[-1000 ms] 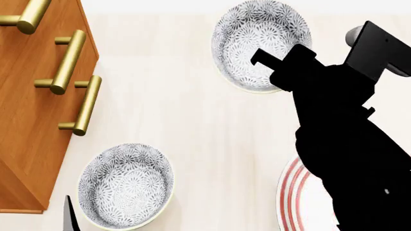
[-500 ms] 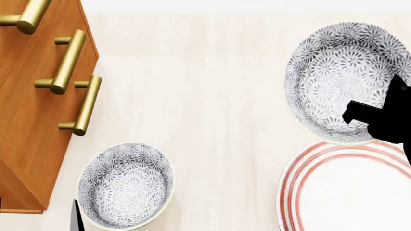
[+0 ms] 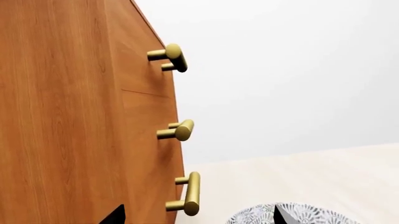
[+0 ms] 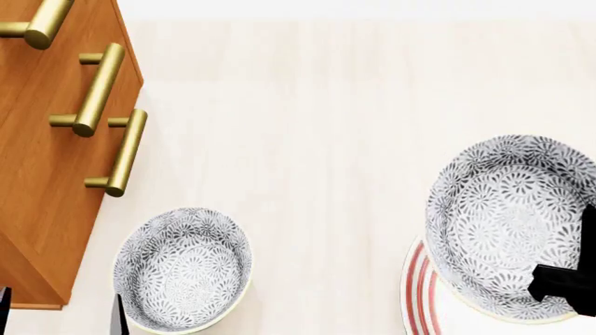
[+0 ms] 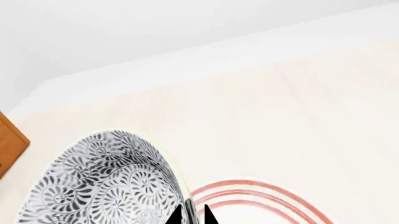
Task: Pick up the bowl and put it in the front on the plate.
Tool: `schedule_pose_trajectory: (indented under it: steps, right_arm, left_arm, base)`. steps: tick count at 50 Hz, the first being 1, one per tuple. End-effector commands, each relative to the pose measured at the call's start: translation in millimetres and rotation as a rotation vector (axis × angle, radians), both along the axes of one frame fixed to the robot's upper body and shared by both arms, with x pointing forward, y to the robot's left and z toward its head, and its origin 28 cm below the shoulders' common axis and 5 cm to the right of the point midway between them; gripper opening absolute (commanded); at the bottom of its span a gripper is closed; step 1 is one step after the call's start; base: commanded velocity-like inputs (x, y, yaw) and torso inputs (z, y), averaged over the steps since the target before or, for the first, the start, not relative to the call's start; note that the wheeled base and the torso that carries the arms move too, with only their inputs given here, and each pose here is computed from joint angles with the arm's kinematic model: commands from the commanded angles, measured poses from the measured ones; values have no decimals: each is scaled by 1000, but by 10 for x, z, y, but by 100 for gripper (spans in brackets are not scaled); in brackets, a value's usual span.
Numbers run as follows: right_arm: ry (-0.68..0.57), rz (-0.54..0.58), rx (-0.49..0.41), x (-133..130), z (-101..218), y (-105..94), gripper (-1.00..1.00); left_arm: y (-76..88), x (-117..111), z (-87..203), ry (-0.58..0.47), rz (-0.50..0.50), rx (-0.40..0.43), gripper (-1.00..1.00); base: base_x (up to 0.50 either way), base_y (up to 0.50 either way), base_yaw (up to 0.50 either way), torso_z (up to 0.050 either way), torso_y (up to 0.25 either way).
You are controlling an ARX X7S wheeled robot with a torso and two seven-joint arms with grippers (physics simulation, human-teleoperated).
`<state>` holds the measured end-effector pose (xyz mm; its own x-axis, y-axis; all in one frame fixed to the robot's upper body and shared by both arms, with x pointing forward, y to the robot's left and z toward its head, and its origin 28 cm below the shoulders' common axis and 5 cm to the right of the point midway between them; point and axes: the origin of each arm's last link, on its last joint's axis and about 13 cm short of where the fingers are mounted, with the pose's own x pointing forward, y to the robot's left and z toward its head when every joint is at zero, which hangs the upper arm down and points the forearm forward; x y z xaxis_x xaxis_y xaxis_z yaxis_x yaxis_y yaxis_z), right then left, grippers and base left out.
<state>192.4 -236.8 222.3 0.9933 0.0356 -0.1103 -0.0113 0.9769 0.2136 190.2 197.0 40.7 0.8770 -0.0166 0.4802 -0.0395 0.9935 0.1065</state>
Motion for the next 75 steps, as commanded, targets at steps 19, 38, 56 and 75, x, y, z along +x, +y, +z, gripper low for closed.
schedule_pose_trajectory:
  steps: [19,38,56,75]
  right_arm:
    - [27,-102,1,-51,-159,-143,-100]
    - [50,-93,10,35,-314,-111,-100]
    - [83,-130,10,-2,-417,-162,-100]
    - [105,-142,14,18,-532,-168,-100]
  left_arm:
    - [-16,10,15,-7,-6,13,100]
    - [-13,13,-6,-5,-7,14,100]
    - [-14,16,-2,1,-8,13,100]
    - [-15,15,-6,3,-9,14,100]
  base:
    - [0,0,0,0,0]
    - [0,0,0,0,1]
    - [0,0,0,0,0]
    - [0,0,0,0,1]
